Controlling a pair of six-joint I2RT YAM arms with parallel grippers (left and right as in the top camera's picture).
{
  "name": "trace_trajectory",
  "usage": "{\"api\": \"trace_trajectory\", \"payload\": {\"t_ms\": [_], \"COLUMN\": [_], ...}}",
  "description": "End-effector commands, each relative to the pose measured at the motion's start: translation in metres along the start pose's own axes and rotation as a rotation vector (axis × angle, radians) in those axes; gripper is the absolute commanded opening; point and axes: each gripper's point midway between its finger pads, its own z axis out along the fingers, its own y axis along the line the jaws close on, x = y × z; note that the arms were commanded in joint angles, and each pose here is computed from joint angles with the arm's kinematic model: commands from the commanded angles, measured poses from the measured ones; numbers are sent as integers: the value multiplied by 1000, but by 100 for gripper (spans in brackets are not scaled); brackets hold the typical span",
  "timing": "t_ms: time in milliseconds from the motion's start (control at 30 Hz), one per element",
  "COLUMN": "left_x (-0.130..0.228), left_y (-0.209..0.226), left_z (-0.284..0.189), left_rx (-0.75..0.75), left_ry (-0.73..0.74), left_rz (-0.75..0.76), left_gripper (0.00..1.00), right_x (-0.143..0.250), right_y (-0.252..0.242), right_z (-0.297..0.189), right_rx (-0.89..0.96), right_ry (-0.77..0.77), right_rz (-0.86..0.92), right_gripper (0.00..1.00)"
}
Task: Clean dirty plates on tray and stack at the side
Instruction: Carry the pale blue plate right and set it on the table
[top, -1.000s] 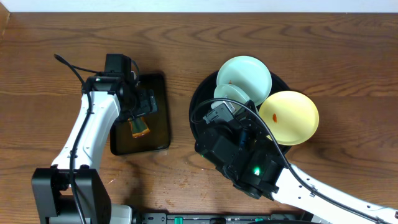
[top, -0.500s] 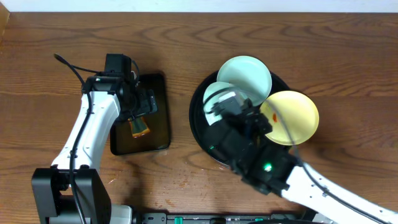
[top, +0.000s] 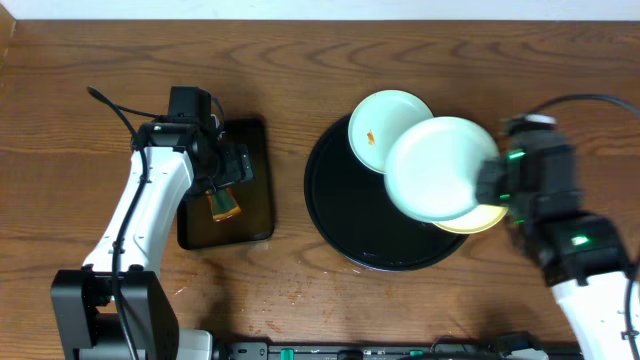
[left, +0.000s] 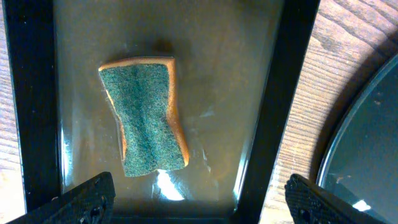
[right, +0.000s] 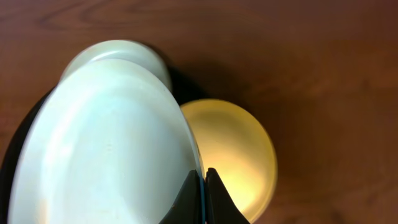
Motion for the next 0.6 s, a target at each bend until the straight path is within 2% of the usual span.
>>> {"api": "trace_trajectory", "payload": {"t_ms": [0, 267, 567], "left_x": [-5, -5, -5], "left_y": [-3, -3, -3], "left_z": [-5, -5, -5], "left_rx": [14, 14, 14], "left_ry": [-12, -12, -12], "left_rz": [11, 11, 11], "left_gripper": [89, 89, 89], "right_x": [-9, -1, 14], "right_y": [-22, -125, -183], "right_z": [-1, 22, 61], "right_rx": [-122, 15, 78], "right_ry": [36, 81, 130], "right_rz": [208, 524, 669], "right_gripper": [1, 1, 1]}}
